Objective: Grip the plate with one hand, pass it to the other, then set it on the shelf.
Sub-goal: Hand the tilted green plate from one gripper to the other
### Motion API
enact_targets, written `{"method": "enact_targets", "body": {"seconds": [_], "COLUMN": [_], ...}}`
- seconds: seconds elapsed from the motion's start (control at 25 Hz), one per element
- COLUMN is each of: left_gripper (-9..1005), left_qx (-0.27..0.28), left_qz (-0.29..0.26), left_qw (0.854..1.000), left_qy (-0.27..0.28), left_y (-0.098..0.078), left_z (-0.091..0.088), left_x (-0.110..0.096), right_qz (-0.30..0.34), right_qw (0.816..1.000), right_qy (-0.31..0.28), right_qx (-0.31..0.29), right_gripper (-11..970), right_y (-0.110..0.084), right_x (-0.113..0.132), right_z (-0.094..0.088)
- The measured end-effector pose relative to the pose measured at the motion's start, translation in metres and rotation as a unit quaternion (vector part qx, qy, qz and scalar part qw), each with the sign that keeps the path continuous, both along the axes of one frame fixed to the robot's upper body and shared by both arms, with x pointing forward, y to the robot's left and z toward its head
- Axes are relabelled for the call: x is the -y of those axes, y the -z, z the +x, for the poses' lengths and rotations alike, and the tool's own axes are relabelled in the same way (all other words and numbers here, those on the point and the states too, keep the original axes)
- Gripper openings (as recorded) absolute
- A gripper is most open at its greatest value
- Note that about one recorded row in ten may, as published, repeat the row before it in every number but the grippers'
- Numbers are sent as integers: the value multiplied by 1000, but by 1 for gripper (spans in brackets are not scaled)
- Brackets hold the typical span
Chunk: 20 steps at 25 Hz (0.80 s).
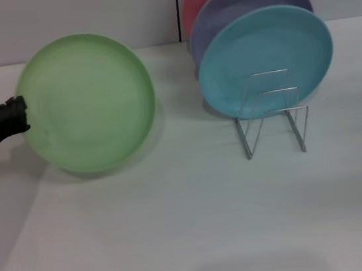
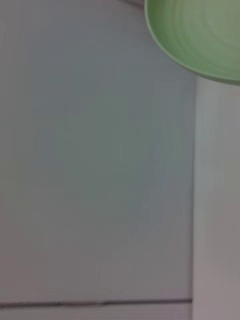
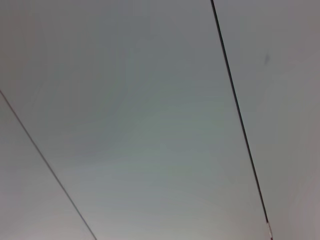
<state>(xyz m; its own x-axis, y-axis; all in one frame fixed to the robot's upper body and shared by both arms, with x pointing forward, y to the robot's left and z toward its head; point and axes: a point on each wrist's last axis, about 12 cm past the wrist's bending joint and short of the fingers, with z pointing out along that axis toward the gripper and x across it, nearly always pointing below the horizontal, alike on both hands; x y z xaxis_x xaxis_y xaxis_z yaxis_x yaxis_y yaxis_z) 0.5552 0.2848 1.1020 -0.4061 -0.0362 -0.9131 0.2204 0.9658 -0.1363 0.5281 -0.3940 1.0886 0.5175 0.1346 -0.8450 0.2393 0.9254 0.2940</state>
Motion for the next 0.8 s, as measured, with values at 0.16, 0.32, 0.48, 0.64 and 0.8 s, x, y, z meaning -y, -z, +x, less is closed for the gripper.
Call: {"method": "enact_targets", "body": {"seconds": [0.16,0.32,0.48,0.64,0.8], "left_gripper": [38,37,35,34,34], "left_qx": [22,36,83,138,208], "left_qz": [26,45,94,140,170], "left_qw": [999,997,990,977,958], "left_qy": [-25,-41,-69,-87,-100], "left_y": [12,12,2,-6,-7], "left_z": [0,4,7,5,-5], "left_x": [3,6,13,28,45], "right_qz": [-6,-6,-4,-2,-1], "right_qw": [1000,1000,1000,1000,1000], "right_qy": [-1,-1,-1,-1,0], "right_qx": [-2,-5,-12,-21,-24], "right_gripper": [637,637,638,637,637], "right_y": [0,1,2,2,2], "right_x": [-1,-1,0,2,3], "right_z": [-1,0,1,4,5]}}
